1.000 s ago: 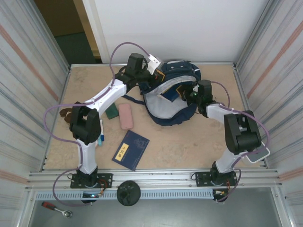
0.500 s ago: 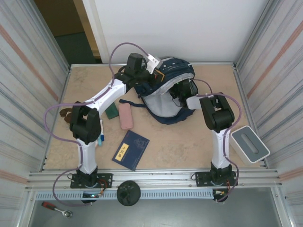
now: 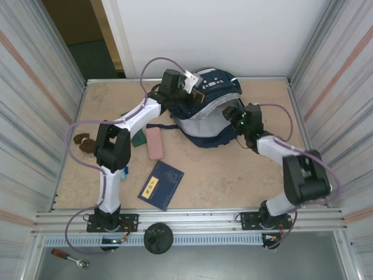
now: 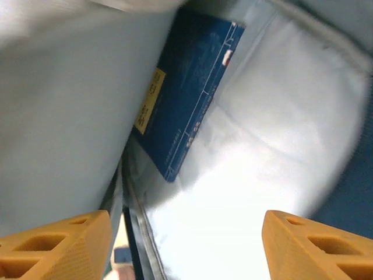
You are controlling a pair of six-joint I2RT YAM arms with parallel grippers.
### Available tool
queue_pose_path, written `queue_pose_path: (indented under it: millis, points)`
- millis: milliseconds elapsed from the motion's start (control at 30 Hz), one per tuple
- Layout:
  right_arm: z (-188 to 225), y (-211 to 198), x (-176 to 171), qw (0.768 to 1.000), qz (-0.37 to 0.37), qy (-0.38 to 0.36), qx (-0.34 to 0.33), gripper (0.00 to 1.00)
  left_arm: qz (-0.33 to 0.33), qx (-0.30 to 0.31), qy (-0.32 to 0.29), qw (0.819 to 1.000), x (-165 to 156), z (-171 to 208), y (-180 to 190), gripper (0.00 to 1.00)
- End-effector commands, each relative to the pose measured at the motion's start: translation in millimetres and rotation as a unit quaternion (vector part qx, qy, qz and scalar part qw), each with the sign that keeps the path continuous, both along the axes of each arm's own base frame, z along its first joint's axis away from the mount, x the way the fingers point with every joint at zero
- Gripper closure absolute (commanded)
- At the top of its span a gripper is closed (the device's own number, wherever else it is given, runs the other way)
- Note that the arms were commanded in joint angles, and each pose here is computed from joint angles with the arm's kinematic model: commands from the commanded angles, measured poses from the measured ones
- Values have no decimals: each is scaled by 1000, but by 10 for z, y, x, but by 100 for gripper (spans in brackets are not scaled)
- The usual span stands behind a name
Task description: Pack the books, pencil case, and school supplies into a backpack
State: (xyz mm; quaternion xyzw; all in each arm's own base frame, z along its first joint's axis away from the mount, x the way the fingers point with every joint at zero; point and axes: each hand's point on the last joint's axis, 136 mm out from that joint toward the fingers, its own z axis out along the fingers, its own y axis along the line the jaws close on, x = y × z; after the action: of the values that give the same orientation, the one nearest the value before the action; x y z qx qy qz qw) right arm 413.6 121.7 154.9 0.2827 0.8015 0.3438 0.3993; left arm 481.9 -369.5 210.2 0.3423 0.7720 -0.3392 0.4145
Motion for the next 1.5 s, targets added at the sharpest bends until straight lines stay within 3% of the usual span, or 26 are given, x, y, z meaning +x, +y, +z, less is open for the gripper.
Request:
queue_pose_path:
  millis: [0,33,167,367,567,667,833,933,1067,1200,1467]
  points:
    - [55,-216,-375,996,9,-4,-94,30,-4,-10,-40,999,89,100,-230,98]
    - [98,-289,-461,994,4,-8,-113,29,-11,1,-35,999,67,9,-306,93]
    - [208,-385,-767,986,26,-11,-167,26,-26,60,-33,997,-77,-136,-440,50]
    - [26,4,-1277,973,130,26,-190,17,108,62,5,992,-483,31,370,27]
    - [-332,936,-1791,938,299,67,-164,12,258,73,124,955,-1385,-604,1377,25]
    - [-426,1417,-2076,904,383,83,-168,12,341,127,177,914,-1847,-953,1925,24]
    - [-494,2212,-2588,837,519,71,-156,16,422,156,234,862,-2433,-1389,2507,24]
    - [-545,2602,-2730,812,561,64,-145,21,451,126,250,848,-2582,-1426,2649,24]
    - [-738,2890,-2708,800,578,81,-142,27,464,79,278,838,-2707,-1515,2758,25]
    - [-1026,2820,-2545,804,560,113,-163,31,440,47,322,837,-2779,-1657,2681,27]
    - [-1380,2092,-2286,811,507,186,-226,35,301,58,369,878,-2852,-1775,2045,29]
